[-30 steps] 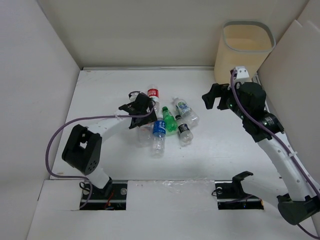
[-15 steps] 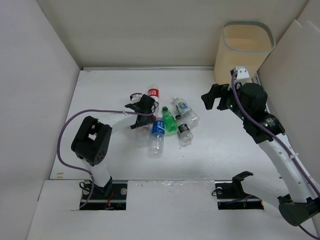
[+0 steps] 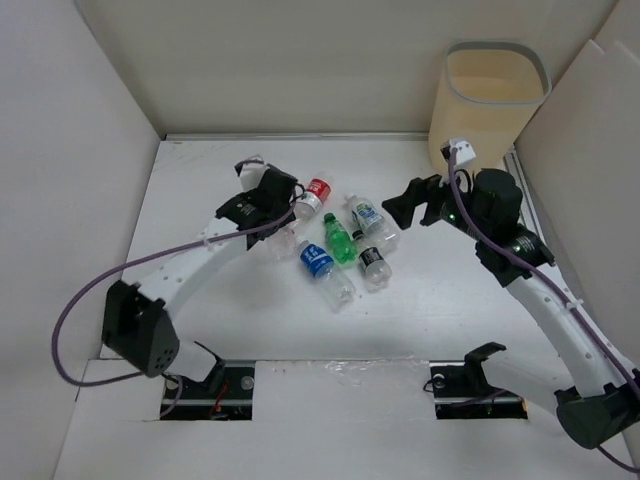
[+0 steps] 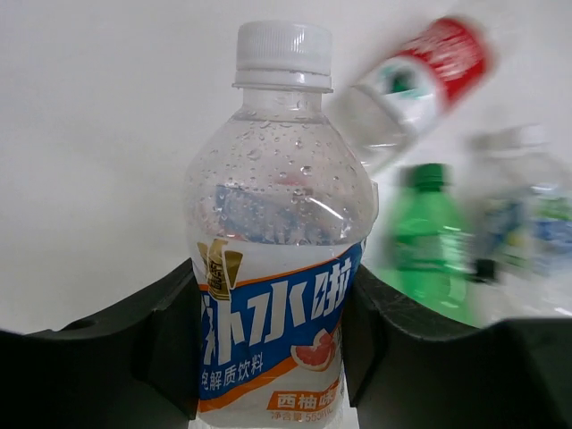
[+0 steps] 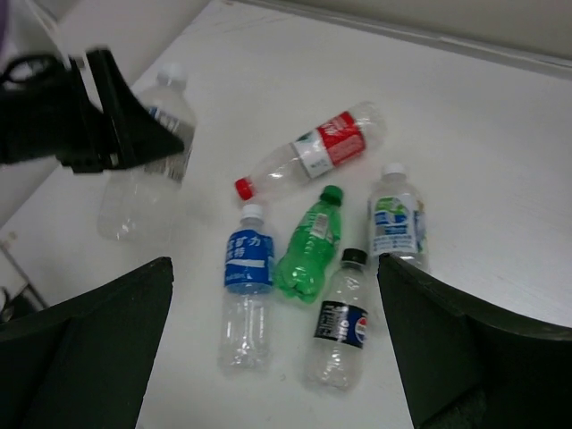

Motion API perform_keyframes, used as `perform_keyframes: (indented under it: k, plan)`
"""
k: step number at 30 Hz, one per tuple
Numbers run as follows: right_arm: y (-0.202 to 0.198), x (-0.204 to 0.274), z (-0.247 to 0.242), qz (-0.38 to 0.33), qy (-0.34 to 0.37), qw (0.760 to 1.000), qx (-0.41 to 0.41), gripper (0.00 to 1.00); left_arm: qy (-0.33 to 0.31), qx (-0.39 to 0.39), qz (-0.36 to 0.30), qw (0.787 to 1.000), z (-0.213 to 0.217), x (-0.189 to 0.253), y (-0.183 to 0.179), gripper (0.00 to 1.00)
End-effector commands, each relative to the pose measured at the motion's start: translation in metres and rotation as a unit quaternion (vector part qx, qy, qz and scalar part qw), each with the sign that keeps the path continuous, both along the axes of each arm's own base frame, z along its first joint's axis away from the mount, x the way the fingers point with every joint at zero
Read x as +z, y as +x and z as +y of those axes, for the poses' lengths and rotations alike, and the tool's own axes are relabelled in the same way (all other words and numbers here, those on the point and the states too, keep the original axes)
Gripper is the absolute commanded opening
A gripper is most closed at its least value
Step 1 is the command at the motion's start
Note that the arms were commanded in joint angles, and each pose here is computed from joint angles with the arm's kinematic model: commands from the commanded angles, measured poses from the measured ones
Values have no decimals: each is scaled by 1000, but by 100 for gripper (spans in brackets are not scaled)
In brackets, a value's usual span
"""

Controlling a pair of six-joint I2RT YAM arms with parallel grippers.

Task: Put the plastic bottles in the bin

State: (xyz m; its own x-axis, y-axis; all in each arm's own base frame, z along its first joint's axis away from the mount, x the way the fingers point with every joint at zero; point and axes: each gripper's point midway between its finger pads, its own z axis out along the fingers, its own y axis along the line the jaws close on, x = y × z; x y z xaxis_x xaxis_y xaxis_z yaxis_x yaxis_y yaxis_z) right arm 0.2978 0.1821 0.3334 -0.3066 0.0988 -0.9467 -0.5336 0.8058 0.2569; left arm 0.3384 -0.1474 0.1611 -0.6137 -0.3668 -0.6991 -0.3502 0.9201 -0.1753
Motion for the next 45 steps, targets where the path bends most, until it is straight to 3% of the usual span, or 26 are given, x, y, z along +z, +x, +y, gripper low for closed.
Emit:
perform_keyframes:
  k: [1,4,7,8,9,14,20,26,30,32,33,35,36,37,39,40,42,43,44,45]
  plan:
    - [-22,23,52,-63,46,983,165,100,-69,-77,-120,987,-30,108,0,0]
    - [-43,32,82,-71,78,960,261,100,-129,-190,-198,953,-73,170,-16,0]
    - [-56,43,100,-92,94,943,306,100,-176,-250,-273,912,-94,221,-25,0]
    - [-61,46,103,-94,100,939,315,100,-184,-268,-286,901,-100,230,-27,0]
    - [-60,47,105,-98,101,936,322,100,-201,-304,-312,878,-111,246,-34,0]
    - [-83,68,122,-121,136,911,370,100,-245,-377,-360,817,-135,278,-52,0]
    - [-73,67,136,-115,151,918,349,100,-299,-431,-377,764,-154,288,-72,0]
    - [-46,67,148,-89,173,938,288,100,-333,-456,-388,728,-162,291,-86,0]
    - [-37,65,158,-75,180,942,274,98,-338,-459,-390,723,-162,291,-88,0]
    - [-35,68,159,-80,186,940,274,66,-338,-459,-390,723,-162,291,-88,0]
    - [-37,68,160,-80,186,939,279,40,-337,-449,-393,728,-161,291,-84,4]
    - [-33,68,159,-81,187,941,269,5,-334,-437,-392,737,-159,290,-79,44]
    - [-35,68,157,-81,187,941,269,5,-333,-427,-396,742,-157,290,-76,72]
    - [-33,68,157,-82,188,943,264,3,-321,-398,-401,761,-150,287,-64,100]
    - [-23,68,141,-81,185,950,238,3,-303,-364,-414,778,-139,299,-54,100]
    - [-14,64,136,-81,177,955,223,3,-286,-322,-423,797,-128,303,-39,100]
    - [15,66,109,-77,158,971,164,3,-254,-272,-412,832,-113,299,-24,100]
    - [27,70,96,-88,140,976,139,3,-248,-245,-421,837,-104,314,-18,100]
    - [50,76,68,-97,128,984,81,3,-222,-191,-412,863,-84,307,-8,100]
    - [63,94,54,-114,122,984,54,3,-216,-175,-413,867,-77,310,-7,100]
